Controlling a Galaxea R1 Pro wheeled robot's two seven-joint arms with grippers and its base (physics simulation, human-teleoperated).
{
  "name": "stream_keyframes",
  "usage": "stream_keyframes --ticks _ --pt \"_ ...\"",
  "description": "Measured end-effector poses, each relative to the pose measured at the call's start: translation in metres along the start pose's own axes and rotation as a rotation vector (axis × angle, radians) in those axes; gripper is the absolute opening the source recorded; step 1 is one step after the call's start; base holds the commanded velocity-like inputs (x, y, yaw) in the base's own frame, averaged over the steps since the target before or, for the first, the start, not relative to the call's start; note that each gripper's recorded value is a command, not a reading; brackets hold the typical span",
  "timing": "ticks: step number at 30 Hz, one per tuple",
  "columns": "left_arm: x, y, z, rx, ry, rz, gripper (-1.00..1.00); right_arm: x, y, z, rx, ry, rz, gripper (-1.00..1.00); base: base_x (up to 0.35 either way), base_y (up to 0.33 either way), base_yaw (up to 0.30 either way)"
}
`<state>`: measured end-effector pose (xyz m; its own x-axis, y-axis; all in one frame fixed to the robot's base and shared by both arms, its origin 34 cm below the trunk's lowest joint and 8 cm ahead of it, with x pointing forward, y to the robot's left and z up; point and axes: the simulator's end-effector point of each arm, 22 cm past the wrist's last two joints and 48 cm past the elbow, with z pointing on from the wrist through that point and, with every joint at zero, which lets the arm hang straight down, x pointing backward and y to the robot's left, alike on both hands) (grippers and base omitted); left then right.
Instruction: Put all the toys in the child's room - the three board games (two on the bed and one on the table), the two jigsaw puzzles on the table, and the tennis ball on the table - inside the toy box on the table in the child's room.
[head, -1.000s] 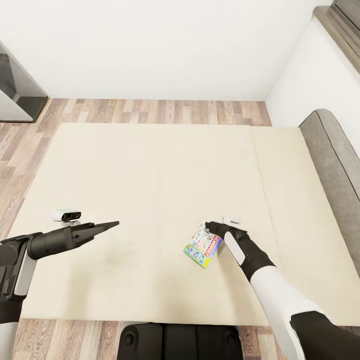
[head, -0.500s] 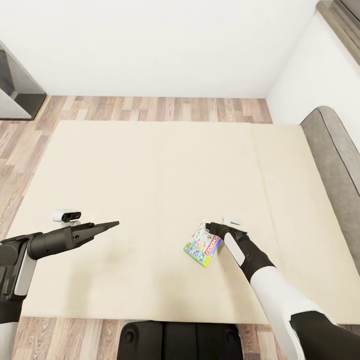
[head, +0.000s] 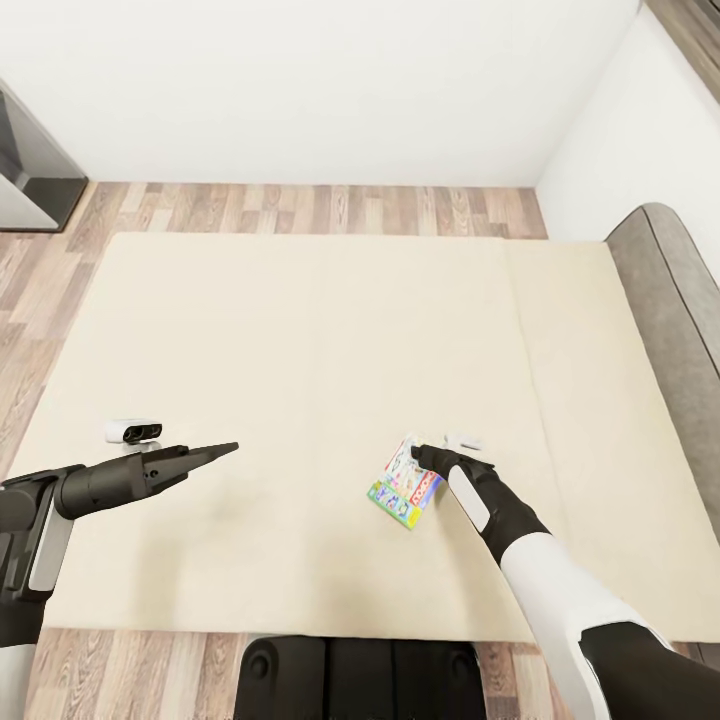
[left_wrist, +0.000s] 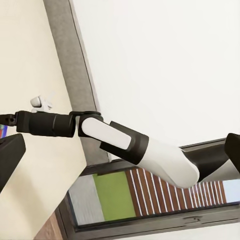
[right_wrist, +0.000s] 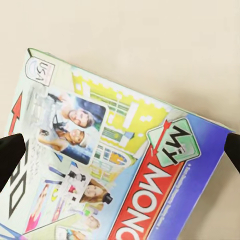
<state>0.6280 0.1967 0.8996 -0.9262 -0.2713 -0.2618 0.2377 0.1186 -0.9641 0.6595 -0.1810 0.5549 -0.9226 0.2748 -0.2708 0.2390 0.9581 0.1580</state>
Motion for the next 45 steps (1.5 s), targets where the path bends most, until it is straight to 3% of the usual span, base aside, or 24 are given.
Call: stream_keyframes --ticks 14,45 --pt "0.005 0.01 0.0 -0.006 0.002 -0.02 1.0 0.011 -0.004 0.008 0.005 0.018 -0.004 1.0 0.0 0.0 0.0" --pt "0.014 0.025 0.0 -0.013 0.007 -0.053 1.0 -0.004 0.004 0.012 -0.018 -0.025 -0.004 1.0 0.0 0.0 0.0"
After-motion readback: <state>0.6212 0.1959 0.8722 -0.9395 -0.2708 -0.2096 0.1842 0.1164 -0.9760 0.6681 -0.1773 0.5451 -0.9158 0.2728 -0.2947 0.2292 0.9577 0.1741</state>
